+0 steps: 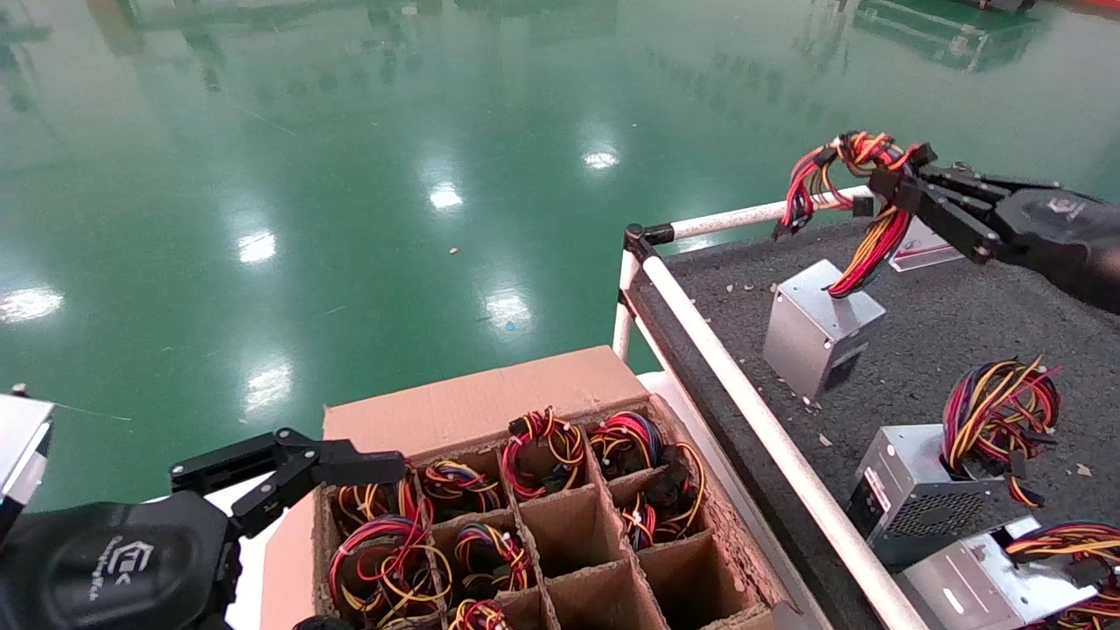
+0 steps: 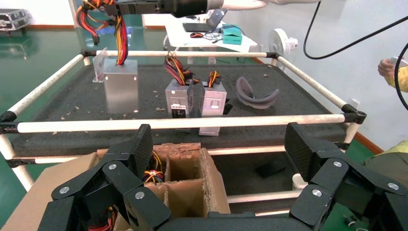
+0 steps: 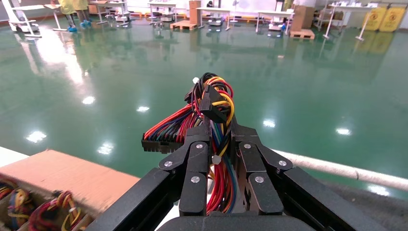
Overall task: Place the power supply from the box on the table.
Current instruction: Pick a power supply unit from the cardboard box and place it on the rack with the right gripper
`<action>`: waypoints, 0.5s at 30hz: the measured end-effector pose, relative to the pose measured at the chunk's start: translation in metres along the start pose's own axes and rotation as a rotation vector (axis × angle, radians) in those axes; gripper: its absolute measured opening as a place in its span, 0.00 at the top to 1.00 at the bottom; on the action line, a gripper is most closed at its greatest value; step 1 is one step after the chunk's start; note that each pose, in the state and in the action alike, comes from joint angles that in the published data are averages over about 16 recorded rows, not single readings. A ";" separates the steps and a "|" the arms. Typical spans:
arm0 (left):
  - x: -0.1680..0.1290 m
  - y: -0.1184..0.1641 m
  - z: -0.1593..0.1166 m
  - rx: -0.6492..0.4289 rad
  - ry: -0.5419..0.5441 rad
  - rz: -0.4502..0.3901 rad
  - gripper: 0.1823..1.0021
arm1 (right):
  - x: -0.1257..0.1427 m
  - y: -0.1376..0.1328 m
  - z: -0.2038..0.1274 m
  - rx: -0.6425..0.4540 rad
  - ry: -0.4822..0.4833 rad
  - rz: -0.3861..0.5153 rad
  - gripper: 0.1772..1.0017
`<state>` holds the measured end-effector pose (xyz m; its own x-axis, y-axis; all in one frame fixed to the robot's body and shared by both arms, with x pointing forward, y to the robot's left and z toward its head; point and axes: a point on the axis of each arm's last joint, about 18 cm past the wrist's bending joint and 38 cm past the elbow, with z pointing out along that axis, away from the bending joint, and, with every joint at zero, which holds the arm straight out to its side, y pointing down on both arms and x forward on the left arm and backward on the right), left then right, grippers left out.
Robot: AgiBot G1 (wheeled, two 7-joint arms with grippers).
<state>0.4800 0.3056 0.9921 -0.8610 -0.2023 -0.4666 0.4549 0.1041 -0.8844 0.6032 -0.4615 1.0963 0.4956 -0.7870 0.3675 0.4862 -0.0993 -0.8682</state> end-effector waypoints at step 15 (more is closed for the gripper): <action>0.000 0.000 0.000 0.000 0.000 0.000 0.00 | -0.014 0.020 -0.020 -0.016 -0.058 0.091 0.93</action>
<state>0.4800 0.3056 0.9921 -0.8610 -0.2023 -0.4666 0.4549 0.1041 -0.8844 0.5916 -0.4650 1.0676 0.5778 -0.7570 0.3052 0.4260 -0.0393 -0.9039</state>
